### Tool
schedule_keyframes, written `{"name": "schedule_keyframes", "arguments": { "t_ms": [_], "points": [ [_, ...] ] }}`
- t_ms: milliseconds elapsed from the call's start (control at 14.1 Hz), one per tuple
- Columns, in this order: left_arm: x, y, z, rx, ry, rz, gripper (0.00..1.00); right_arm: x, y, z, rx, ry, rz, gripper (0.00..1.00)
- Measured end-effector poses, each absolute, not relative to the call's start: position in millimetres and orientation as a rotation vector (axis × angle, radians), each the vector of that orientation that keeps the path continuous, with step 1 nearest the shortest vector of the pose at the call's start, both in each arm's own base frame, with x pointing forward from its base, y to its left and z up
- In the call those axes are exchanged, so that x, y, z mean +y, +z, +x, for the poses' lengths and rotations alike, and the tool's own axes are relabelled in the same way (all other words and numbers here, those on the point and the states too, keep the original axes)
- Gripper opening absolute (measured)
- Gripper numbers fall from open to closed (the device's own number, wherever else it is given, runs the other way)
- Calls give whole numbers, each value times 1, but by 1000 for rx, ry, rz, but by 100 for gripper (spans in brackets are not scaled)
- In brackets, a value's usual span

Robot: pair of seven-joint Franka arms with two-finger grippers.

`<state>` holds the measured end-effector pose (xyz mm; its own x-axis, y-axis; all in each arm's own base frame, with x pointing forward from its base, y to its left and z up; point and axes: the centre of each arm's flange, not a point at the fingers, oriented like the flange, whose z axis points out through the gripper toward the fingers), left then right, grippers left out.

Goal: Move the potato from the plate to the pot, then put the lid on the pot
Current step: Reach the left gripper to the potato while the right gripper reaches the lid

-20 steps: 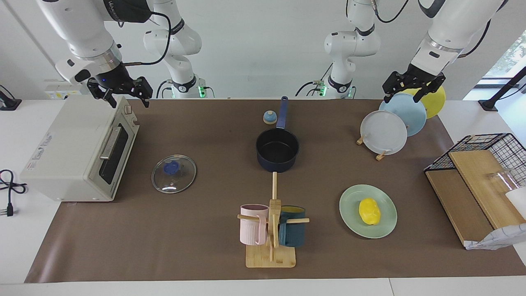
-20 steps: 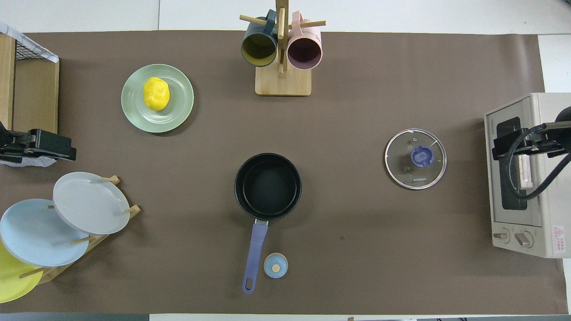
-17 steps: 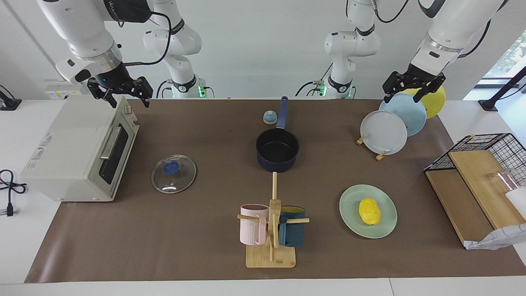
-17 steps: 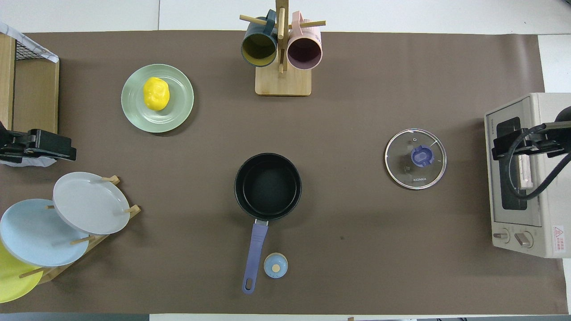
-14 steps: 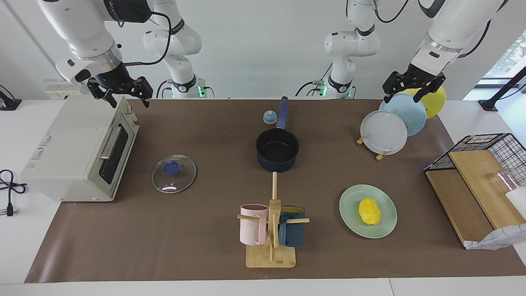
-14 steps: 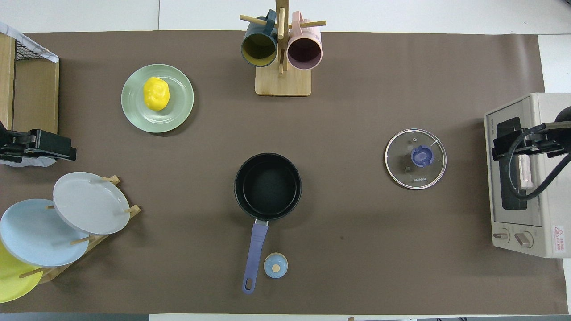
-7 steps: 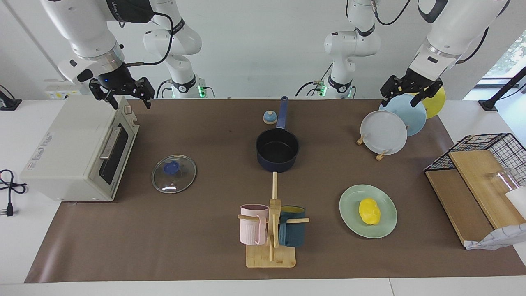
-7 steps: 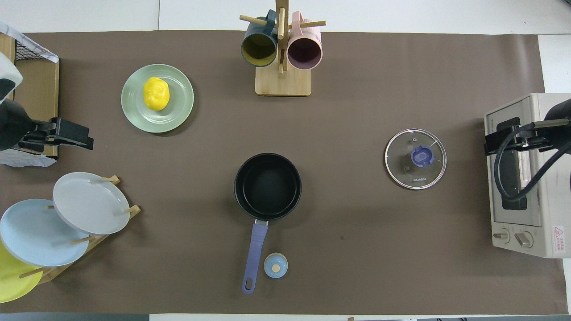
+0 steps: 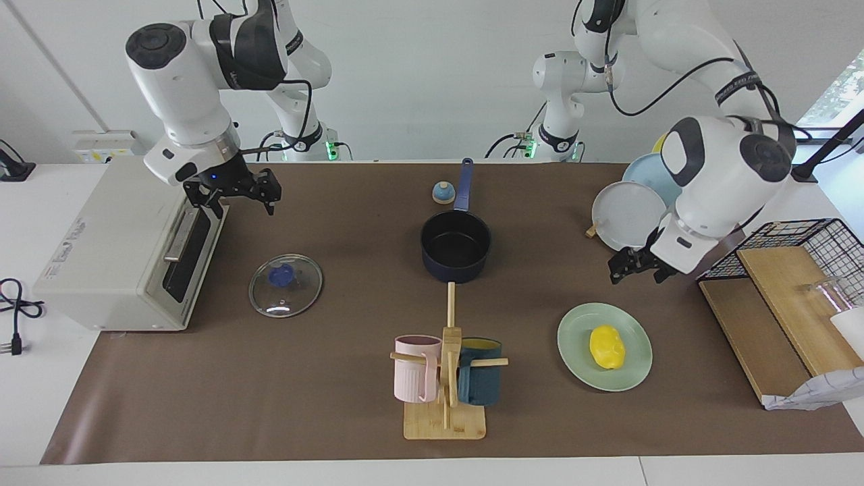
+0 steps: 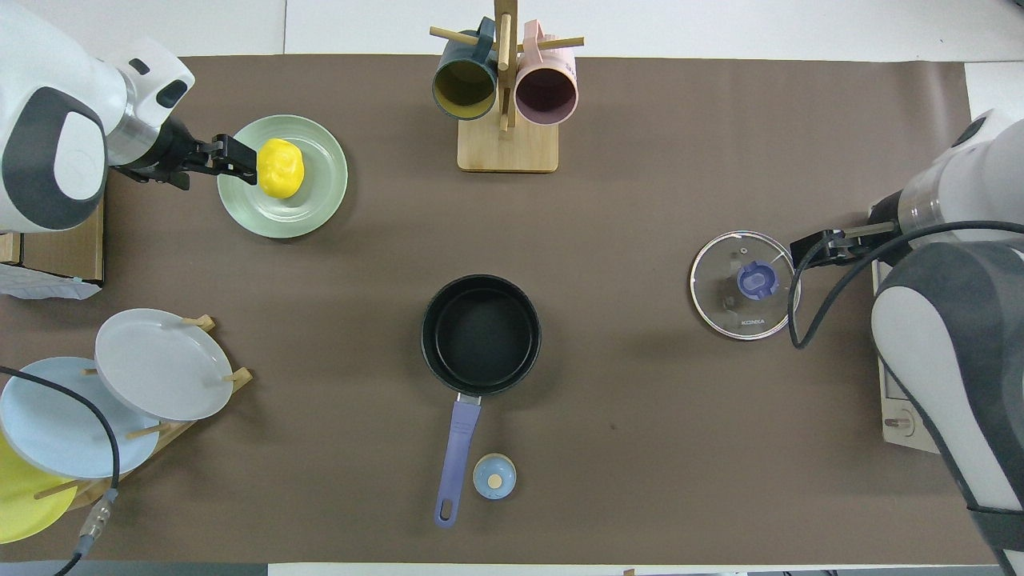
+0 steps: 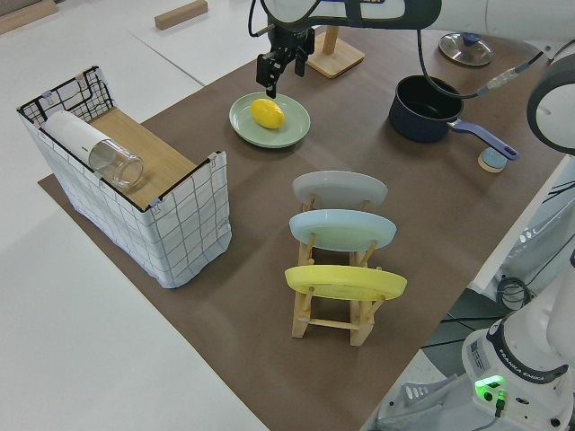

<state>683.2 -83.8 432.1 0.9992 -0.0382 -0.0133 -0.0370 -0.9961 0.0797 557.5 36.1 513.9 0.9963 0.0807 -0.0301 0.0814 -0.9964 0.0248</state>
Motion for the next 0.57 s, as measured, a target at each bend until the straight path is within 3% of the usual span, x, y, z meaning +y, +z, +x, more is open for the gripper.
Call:
{"name": "schedule_keyframes", "arguments": {
  "t_ms": [283, 567],
  "points": [
    [-110, 370, 715, -142, -7, 3095, 100, 37, 445, 562, 146, -30, 3116, 100],
    [-113, 355, 722, -178, 58, 3127, 100, 42, 391, 560, 203, 11, 3117, 100]
  ]
}}
